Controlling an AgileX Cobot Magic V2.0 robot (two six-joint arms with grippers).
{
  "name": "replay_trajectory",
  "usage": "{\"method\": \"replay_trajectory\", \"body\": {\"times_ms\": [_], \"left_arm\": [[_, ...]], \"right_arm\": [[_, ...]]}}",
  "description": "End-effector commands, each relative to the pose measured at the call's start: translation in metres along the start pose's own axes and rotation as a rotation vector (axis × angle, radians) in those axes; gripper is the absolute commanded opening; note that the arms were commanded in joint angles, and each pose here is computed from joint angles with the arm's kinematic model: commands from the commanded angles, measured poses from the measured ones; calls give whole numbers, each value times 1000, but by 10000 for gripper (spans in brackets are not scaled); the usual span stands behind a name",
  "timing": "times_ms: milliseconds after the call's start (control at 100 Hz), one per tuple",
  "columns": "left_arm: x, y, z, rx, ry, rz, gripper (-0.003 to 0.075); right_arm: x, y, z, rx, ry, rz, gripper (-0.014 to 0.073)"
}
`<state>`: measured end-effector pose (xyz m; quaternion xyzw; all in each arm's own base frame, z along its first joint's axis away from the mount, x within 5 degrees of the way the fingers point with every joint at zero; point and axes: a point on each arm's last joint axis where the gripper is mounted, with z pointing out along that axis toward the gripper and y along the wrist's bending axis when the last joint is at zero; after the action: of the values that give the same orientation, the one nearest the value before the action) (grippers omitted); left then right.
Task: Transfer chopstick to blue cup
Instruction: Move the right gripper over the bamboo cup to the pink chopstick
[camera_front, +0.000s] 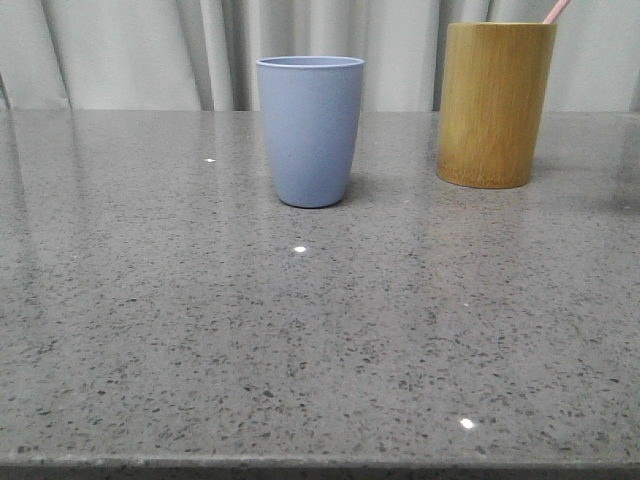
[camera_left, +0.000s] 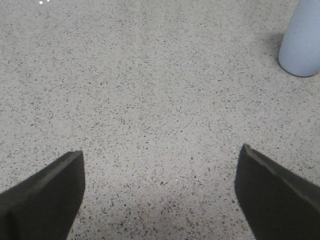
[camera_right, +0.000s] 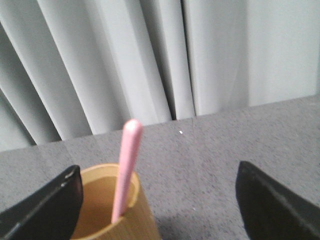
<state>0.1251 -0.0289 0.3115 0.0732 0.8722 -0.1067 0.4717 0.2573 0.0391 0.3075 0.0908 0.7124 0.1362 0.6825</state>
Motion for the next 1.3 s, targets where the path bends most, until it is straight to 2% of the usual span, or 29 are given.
{"method": "replay_trajectory", "body": {"times_ms": [0, 260, 650, 900, 1290], "left_arm": [[-14, 0, -5, -8, -100, -17, 589], [-14, 0, -5, -8, -100, -17, 589], [-14, 0, -5, -8, -100, -17, 589], [-14, 0, -5, -8, -100, -17, 589], [-14, 0, -5, -8, -100, -17, 589]], "right_arm": [[-19, 8, 1, -32, -162, 4, 612], [-15, 7, 12, -45, -227, 32, 612], [-11, 14, 29, -106, -240, 11, 604], [-13, 15, 32, -110, -246, 7, 426], [-14, 15, 31, -113, -263, 8, 197]]}}
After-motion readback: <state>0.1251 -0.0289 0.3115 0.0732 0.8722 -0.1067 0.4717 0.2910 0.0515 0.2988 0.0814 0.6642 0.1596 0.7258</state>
